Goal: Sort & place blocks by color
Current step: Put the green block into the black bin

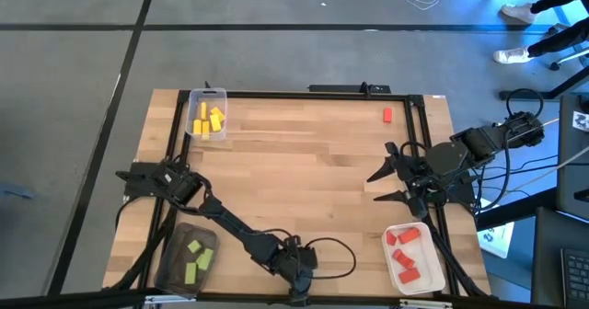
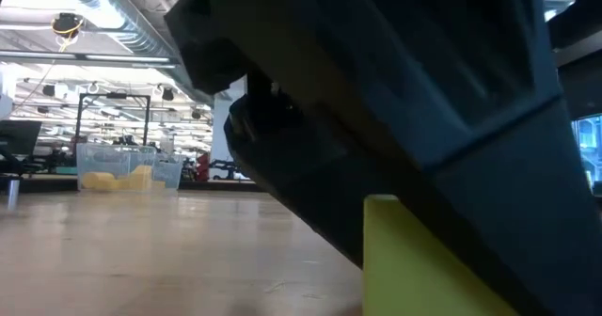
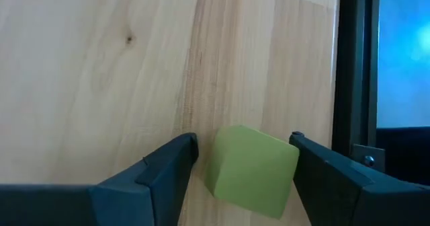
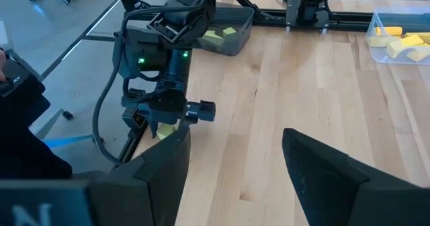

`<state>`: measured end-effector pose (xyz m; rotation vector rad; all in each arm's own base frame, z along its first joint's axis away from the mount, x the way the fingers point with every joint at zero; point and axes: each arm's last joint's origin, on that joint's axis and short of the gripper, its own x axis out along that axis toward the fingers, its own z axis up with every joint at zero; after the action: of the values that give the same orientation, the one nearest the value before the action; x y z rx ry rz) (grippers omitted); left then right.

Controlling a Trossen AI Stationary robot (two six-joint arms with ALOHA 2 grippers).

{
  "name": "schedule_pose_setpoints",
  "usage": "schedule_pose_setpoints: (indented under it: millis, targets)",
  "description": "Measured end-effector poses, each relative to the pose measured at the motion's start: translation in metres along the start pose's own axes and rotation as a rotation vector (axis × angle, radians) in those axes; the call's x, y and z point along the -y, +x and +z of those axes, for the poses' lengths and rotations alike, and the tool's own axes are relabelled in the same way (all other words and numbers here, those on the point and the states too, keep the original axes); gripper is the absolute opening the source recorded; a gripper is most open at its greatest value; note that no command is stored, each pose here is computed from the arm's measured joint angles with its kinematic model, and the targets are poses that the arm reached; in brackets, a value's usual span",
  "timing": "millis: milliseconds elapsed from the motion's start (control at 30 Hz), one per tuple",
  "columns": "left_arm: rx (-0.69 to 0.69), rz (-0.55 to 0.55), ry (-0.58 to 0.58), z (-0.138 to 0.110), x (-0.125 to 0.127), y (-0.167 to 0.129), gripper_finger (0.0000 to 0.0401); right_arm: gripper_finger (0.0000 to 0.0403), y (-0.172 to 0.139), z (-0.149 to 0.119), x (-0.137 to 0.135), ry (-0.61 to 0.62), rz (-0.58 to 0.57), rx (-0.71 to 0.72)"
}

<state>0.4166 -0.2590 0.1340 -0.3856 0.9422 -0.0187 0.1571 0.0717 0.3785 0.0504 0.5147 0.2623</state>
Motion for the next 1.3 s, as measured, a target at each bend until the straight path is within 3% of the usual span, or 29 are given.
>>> schedule_pose_setpoints:
  millis: [133, 433, 733, 967, 1300]
  targets:
    - [0.001, 0.006, -0.002, 0.000, 0.000, 0.000, 0.0217, 0.0236, 0.000, 0.000, 0.000, 0.000, 0.000, 0.000]
    - [0.008, 0.018, -0.036, 0.001, -0.002, 0.001, 0.0130, 0.0236, 0.000, 0.000, 0.000, 0.000, 0.000, 0.001]
    - [0.033, 0.018, -0.007, 0.008, 0.001, -0.015, 0.0126, 0.0236, 0.000, 0.000, 0.000, 0.000, 0.001, 0.003]
    - [0.034, 0.063, 0.016, 0.024, 0.000, -0.058, 0.0125, 0.0236, 0.000, 0.000, 0.000, 0.000, 0.000, 0.003]
    - [0.031, 0.148, -0.031, 0.038, -0.004, -0.155, 0.0125, 0.0236, 0.000, 0.001, 0.000, 0.001, 0.001, 0.007]
